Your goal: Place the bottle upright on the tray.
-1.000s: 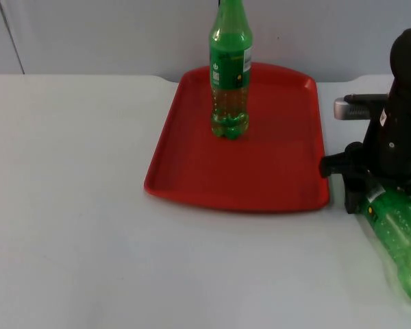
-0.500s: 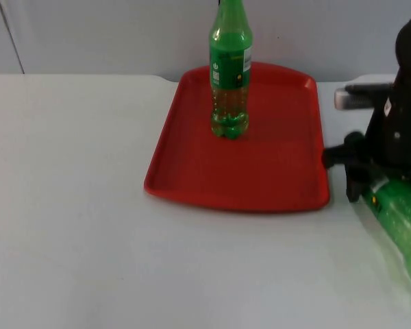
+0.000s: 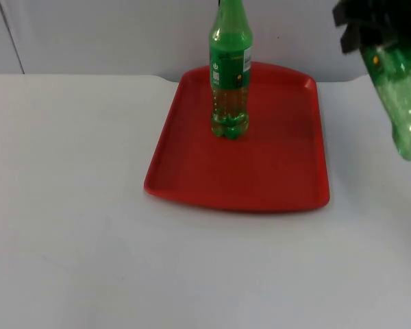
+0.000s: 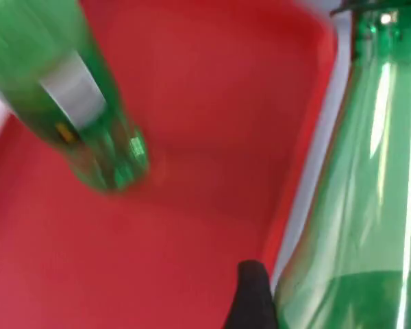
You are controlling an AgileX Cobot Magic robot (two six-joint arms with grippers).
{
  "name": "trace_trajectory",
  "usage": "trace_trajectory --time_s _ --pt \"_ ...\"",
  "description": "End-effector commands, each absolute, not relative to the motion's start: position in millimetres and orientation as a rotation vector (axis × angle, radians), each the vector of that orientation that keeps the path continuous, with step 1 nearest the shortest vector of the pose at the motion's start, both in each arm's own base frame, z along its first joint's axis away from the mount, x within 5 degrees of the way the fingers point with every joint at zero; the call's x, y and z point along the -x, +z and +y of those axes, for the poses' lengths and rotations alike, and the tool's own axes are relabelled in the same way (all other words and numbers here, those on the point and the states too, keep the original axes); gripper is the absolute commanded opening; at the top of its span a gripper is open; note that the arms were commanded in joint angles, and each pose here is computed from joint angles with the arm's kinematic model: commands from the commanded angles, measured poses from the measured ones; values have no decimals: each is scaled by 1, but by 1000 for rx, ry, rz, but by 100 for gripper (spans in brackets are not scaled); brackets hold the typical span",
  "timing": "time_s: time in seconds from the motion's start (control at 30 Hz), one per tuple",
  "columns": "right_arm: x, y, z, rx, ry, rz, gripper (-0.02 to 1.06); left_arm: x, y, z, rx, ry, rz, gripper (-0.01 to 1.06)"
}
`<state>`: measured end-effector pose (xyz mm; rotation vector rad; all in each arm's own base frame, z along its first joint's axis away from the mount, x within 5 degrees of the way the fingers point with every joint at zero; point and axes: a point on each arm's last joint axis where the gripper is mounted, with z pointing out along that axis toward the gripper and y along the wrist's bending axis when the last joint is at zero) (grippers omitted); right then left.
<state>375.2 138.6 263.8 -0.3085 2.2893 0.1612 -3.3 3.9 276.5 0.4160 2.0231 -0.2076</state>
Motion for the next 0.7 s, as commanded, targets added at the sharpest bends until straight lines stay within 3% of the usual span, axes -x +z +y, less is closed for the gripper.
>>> trace_trajectory --time_s 0.0,0.3,0.33,0.47,0.67 --pt "-367 280 139 361 168 2182 0 3 275 4 -407 -204 2027 105" --pt "-312 304 129 430 276 1688 0 3 275 4 -407 -204 2027 105" --pt "-312 304 129 430 276 1688 0 3 275 4 -407 -204 2027 105" --pt "-289 306 134 562 333 1398 0 3 275 4 -407 -204 2027 105" --pt "-290 297 140 560 414 1328 0 3 275 4 -407 -204 2027 105"
